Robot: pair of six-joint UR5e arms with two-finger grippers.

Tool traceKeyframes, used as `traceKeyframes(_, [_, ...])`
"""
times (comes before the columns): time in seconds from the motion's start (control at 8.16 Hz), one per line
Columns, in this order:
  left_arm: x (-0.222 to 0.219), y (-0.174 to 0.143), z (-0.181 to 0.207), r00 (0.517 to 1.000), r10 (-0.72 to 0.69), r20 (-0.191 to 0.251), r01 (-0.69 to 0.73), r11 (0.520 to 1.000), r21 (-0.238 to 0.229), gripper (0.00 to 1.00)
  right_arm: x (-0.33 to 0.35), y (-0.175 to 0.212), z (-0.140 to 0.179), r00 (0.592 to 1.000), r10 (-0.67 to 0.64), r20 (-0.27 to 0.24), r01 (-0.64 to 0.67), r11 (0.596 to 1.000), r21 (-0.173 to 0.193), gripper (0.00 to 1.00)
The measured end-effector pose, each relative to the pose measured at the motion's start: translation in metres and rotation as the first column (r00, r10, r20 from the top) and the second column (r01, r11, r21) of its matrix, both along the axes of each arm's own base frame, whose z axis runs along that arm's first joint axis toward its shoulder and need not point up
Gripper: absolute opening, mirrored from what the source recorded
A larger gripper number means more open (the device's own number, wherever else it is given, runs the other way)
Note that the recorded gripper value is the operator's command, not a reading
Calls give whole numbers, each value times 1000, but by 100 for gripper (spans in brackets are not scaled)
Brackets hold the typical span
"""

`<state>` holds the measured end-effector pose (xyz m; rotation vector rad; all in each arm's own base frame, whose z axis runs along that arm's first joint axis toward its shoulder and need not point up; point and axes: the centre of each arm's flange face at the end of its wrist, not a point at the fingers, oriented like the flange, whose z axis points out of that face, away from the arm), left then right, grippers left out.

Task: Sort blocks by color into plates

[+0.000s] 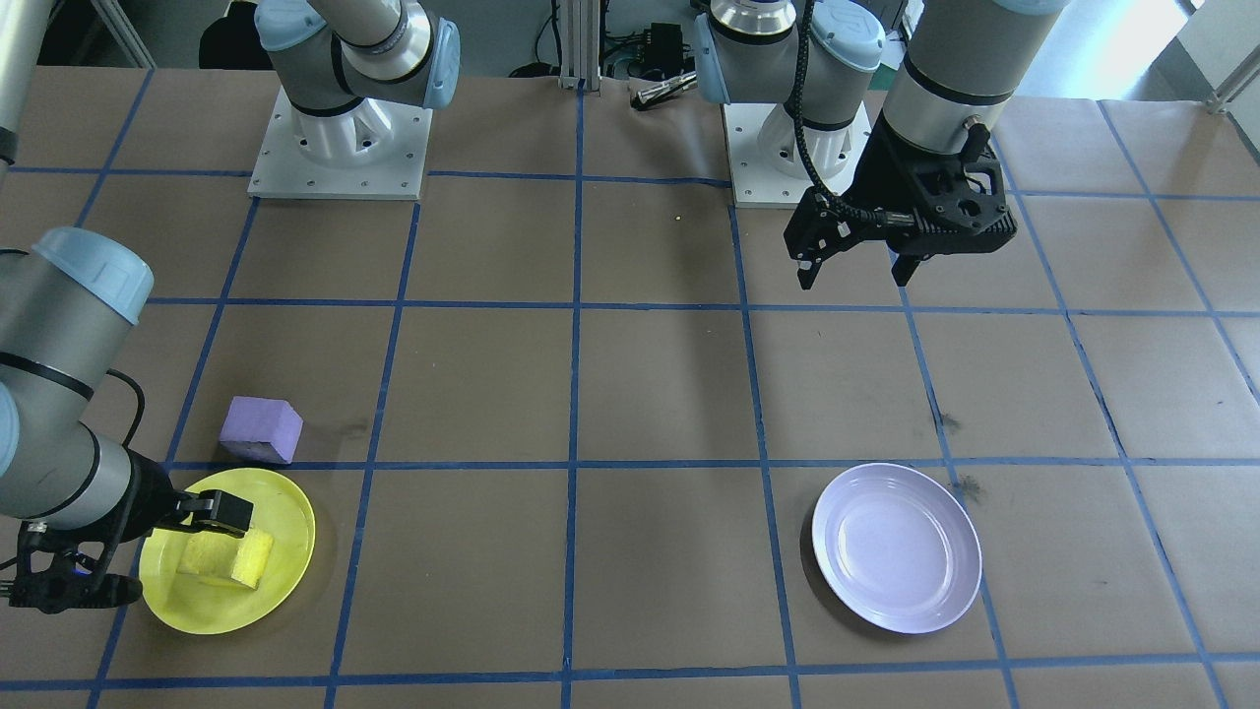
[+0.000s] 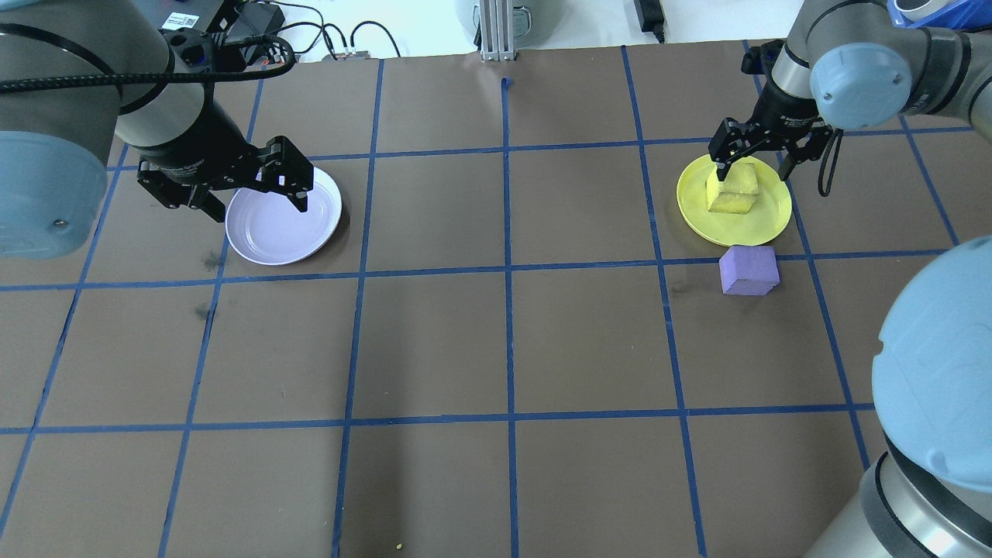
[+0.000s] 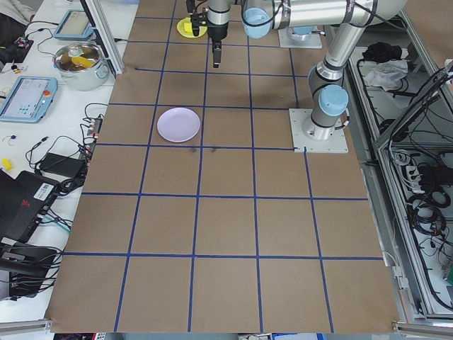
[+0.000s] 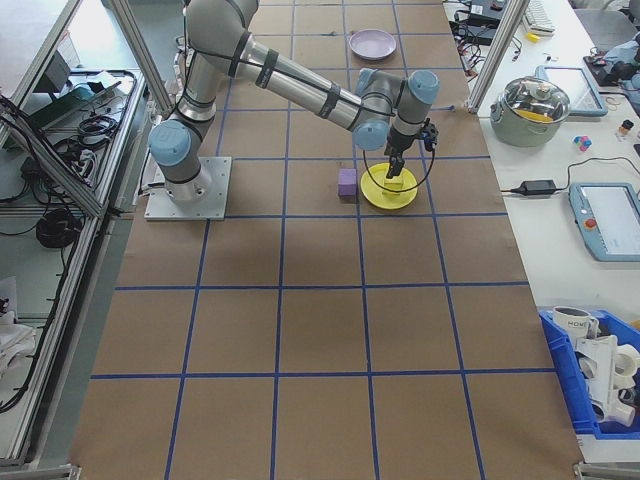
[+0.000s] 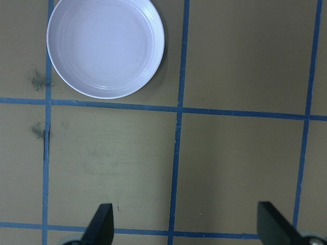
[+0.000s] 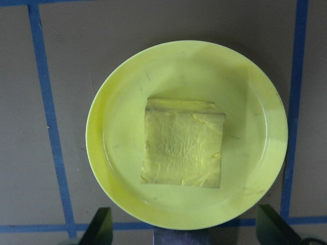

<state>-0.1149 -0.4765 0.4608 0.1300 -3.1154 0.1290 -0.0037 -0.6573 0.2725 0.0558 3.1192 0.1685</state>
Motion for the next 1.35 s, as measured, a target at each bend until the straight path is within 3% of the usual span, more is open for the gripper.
traceKeyframes(0.25, [0, -1, -1, 1000, 0, 0, 0, 1000, 1, 100, 7, 36, -18, 1000, -15, 12, 14, 997, 73, 100])
traceKeyframes(0.49, [0, -1, -1, 1000, -1, 0, 1, 1000, 1, 100, 7, 61, -34, 1000, 12, -19, -11, 998, 54, 100])
traceKeyframes(0.74, [0, -1, -1, 1000, -1, 0, 1, 1000, 2, 100, 7, 75, -52, 1000, 14, -19, -13, 997, 79, 96])
traceKeyframes(0.86, [0, -1, -1, 1000, -2, 0, 2, 1000, 2, 100, 8, 81, -65, 1000, 12, -11, -11, 995, 103, 88])
traceKeyframes(1.1, [0, -1, -1, 1000, -2, 0, 2, 1000, 1, 100, 8, 88, -82, 1000, 16, -12, -14, 990, 144, 59])
traceKeyframes(1.35, [0, -1, 0, 1000, -2, 0, 2, 1000, -1, 100, 8, 91, -87, 1000, 10, -14, -7, 987, 161, 47])
